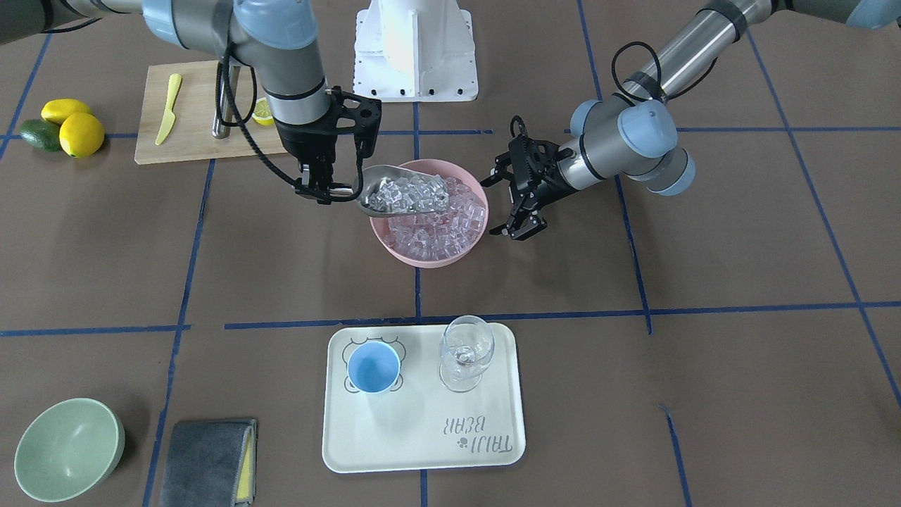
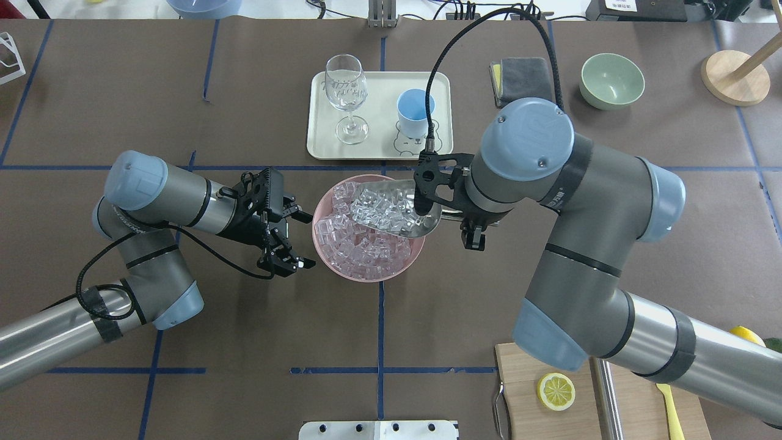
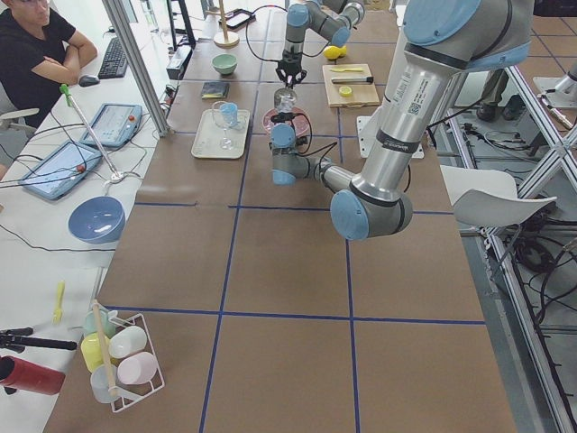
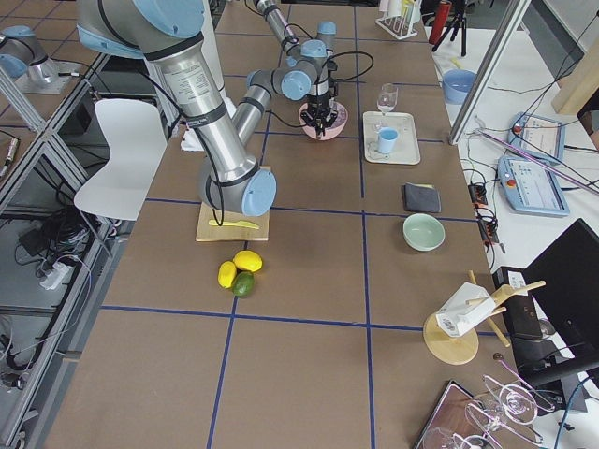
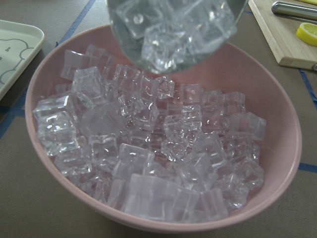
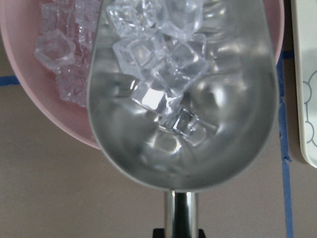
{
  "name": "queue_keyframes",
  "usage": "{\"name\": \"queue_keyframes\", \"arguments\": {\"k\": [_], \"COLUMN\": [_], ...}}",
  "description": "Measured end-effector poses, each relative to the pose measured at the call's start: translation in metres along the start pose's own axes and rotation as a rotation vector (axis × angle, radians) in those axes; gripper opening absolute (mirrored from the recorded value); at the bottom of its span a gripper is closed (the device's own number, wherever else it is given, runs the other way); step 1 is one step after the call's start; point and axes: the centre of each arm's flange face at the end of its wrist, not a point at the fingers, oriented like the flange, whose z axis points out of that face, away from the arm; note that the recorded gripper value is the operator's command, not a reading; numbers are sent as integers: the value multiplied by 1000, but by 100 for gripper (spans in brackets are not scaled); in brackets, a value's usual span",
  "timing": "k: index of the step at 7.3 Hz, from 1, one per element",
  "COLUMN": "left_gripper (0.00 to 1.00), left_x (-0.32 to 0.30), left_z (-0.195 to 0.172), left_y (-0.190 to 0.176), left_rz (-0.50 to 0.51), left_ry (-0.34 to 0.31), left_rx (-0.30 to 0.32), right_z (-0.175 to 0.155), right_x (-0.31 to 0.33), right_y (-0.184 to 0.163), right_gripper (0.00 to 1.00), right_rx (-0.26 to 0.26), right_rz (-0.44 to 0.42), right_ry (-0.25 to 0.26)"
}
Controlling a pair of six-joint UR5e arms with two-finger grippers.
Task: Put ice in cup with scoop
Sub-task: 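Lift the ice-filled scoop with the right gripper while the left gripper withdraws, then move the ice-filled scoop over the light-blue cup with the right gripper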
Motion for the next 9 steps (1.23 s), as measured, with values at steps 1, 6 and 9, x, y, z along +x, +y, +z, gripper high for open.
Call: {"name": "queue_keyframes", "arguments": {"k": [1,6,9], "left_gripper": [100,100,100], "left_x": [-4,-58,-96], "left_z": [-9,-93,-182], "left_y": [2,34,70], "left_rz": [-2,-87,-182], "left_ry": [-12,-162,-309], "left_rx": [-1,-65,-114], "right_z": [-8,-55,-58], "right_x": [10,68,96], "right_y": [10,45,61], "right_gripper": [0,0,0], "right_rx": [32,100,42], "right_rz": [17,212,443], "right_ry": [-20,-82,-73]}}
